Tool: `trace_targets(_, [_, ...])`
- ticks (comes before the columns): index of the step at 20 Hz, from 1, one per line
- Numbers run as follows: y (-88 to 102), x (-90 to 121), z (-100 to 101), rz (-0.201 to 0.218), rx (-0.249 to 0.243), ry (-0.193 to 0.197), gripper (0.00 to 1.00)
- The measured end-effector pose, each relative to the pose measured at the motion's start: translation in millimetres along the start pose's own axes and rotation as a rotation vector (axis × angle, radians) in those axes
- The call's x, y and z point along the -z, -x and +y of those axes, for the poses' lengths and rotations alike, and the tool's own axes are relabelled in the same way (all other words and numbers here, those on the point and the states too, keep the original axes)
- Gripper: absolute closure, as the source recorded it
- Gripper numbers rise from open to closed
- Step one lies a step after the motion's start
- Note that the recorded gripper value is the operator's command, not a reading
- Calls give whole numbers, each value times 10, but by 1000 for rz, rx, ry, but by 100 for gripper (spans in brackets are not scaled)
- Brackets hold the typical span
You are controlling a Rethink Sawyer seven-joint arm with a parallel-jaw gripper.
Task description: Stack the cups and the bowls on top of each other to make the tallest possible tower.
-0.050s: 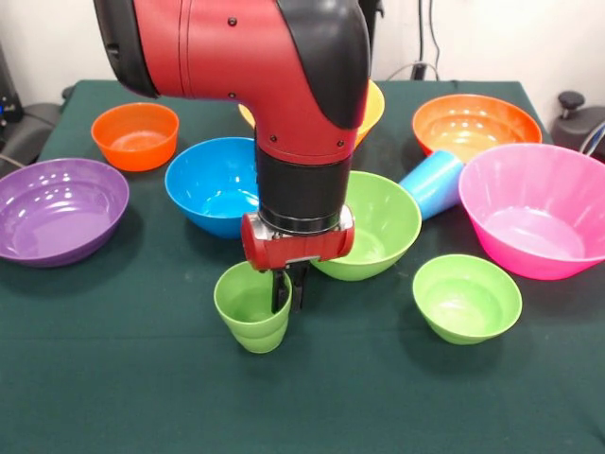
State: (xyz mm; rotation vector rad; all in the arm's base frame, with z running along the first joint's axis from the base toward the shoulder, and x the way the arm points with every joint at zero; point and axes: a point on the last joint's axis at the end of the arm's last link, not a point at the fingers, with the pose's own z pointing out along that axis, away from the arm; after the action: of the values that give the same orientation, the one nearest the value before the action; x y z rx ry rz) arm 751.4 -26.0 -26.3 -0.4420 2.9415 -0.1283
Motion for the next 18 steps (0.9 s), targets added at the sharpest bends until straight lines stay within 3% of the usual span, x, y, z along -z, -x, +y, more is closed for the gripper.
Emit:
trace_targets(13, [183,-53,63,-50,13,-19,100])
trace_targets(18, [177,-63,113,-44,30,-32,100])
